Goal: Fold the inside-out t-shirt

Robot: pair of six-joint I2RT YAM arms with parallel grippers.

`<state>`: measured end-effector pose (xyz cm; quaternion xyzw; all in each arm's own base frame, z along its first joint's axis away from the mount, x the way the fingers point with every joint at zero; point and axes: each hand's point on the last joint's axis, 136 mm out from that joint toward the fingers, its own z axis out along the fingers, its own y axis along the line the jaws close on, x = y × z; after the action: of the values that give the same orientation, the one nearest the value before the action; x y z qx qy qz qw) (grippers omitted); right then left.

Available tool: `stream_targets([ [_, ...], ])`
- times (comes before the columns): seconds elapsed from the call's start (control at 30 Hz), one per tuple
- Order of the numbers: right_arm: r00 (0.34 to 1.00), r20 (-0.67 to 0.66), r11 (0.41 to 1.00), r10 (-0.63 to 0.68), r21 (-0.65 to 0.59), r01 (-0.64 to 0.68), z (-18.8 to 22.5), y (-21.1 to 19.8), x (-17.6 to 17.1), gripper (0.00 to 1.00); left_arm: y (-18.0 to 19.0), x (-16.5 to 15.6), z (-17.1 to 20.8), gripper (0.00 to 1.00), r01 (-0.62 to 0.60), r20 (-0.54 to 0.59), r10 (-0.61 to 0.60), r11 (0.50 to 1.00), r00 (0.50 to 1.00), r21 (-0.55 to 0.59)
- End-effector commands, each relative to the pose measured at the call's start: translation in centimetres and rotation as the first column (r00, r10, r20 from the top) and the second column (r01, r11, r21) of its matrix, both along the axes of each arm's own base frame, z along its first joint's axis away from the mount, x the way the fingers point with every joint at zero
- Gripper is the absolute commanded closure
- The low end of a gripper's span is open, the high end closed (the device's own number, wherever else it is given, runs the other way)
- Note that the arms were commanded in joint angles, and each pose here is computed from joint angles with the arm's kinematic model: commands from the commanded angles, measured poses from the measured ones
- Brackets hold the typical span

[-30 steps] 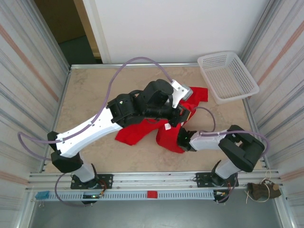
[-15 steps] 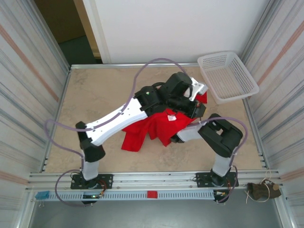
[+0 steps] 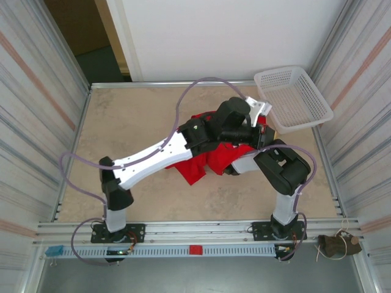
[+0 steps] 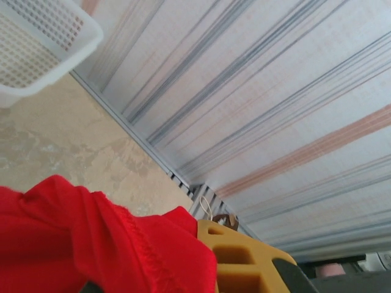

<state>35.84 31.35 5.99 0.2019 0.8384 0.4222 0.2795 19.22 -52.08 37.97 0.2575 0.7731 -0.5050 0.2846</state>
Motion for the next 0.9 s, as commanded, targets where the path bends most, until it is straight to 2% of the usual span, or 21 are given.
stream_targets([
  [0.0,0.999,0.048,0.998,0.006,0.07,-0.009,1.9,-0.8,0.5,1.0,2.0,-7.9,3.0,1.0,0.13,0.024,-0.129,0.99,0.991,-0.057],
  [0.17,0.994,0.106,0.997,-0.013,0.077,0.005,3.3,-2.2,-0.5,1.0,7.3,-2.9,4.2,1.0,-0.096,0.057,0.1,0.992,0.993,-0.078],
  [0.3,0.989,0.135,0.994,-0.059,0.099,0.046,3.5,-3.4,-0.6,1.0,9.3,-1.9,4.5,1.0,-0.13,0.048,0.135,0.987,0.99,-0.096],
  [0.53,0.977,0.207,0.983,-0.039,0.185,0.0,5.1,-2.0,1.3,1.0,6.7,-5.4,4.3,1.0,0.037,-0.026,-0.041,0.988,0.999,-0.149],
  [0.67,0.977,0.205,0.976,-0.065,0.218,0.019,4.6,-2.1,2.9,1.0,4.1,-8.5,6.0,1.0,0.159,-0.05,-0.175,0.96,0.983,-0.233],
  [0.73,0.976,0.201,0.973,-0.083,0.229,0.036,4.3,-2.6,3.6,1.0,2.9,-10.1,7.6,1.0,0.219,-0.027,-0.235,0.938,0.972,-0.269],
  [0.83,0.976,0.189,0.965,-0.108,0.257,0.057,3.9,-3.4,4.5,1.0,2.0,-11.5,9.5,1.0,0.277,0.046,-0.275,0.924,0.96,-0.262],
  [0.87,0.976,0.186,0.963,-0.114,0.264,0.062,3.9,-3.7,4.7,0.95,2.0,-11.7,10.0,1.0,0.287,0.055,-0.283,0.919,0.958,-0.272],
])
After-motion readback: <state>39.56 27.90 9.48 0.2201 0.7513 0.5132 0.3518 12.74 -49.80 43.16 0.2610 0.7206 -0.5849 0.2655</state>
